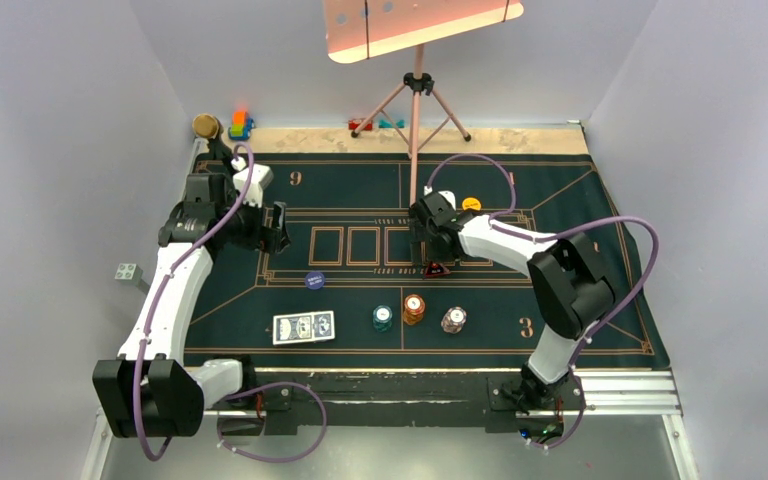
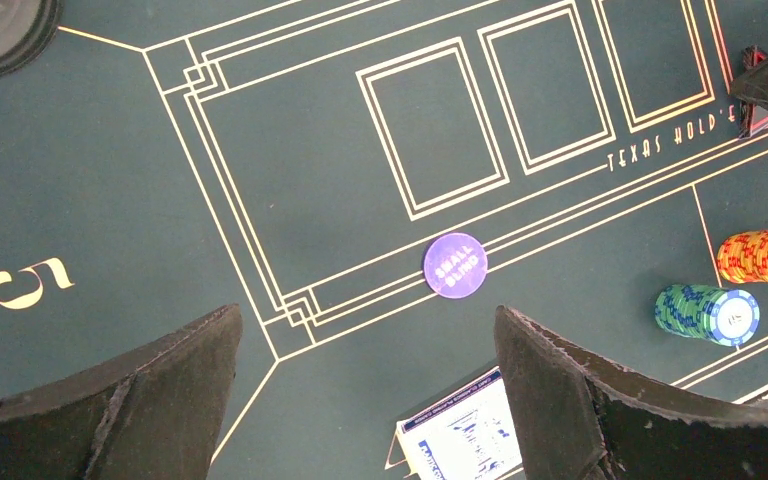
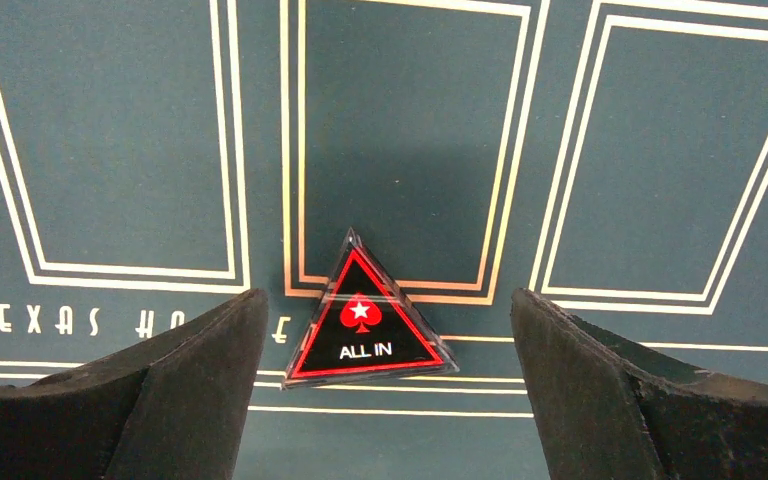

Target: Distribute texas hold em gaming equipment

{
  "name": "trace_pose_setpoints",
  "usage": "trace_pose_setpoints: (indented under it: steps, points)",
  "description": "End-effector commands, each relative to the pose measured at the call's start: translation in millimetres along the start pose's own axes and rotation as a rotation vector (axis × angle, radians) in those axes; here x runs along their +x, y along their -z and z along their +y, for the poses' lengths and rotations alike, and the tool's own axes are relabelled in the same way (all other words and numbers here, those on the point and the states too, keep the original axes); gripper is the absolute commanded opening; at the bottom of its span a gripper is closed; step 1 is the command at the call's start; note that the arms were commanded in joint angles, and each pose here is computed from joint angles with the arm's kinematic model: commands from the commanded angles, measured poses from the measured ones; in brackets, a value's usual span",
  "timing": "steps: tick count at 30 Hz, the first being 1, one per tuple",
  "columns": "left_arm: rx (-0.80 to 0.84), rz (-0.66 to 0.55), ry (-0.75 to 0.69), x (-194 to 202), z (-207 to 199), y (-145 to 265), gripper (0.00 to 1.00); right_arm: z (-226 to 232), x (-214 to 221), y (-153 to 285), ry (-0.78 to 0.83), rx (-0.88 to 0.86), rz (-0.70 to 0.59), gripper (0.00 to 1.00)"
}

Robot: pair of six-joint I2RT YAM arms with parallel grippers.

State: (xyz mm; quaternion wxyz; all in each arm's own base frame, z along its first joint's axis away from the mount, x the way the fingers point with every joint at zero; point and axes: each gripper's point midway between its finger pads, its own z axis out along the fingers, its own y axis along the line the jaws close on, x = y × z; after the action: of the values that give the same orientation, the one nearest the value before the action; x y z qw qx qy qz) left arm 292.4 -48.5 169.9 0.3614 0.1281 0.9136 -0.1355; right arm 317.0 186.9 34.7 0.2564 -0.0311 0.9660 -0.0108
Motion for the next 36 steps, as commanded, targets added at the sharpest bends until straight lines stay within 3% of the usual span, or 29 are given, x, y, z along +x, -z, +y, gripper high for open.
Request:
trace_pose_setpoints:
  steps: [1,17,22,36]
  points:
    - [0.008,-0.049,-0.031,-12,-2,9,1.0,9,-3,-1,-0.012,-0.017,-0.018,0.93]
    - [0.004,-0.056,-0.039,-13,-2,12,1.0,-16,31,-6,0.016,0.089,0.101,0.73]
    - [0.0,-0.058,-0.045,-13,-2,14,1.0,-33,36,-2,-0.015,0.128,0.11,0.61]
    - [0.014,-0.058,-0.057,-16,-5,17,1.0,-108,47,31,-0.219,0.184,0.129,0.56]
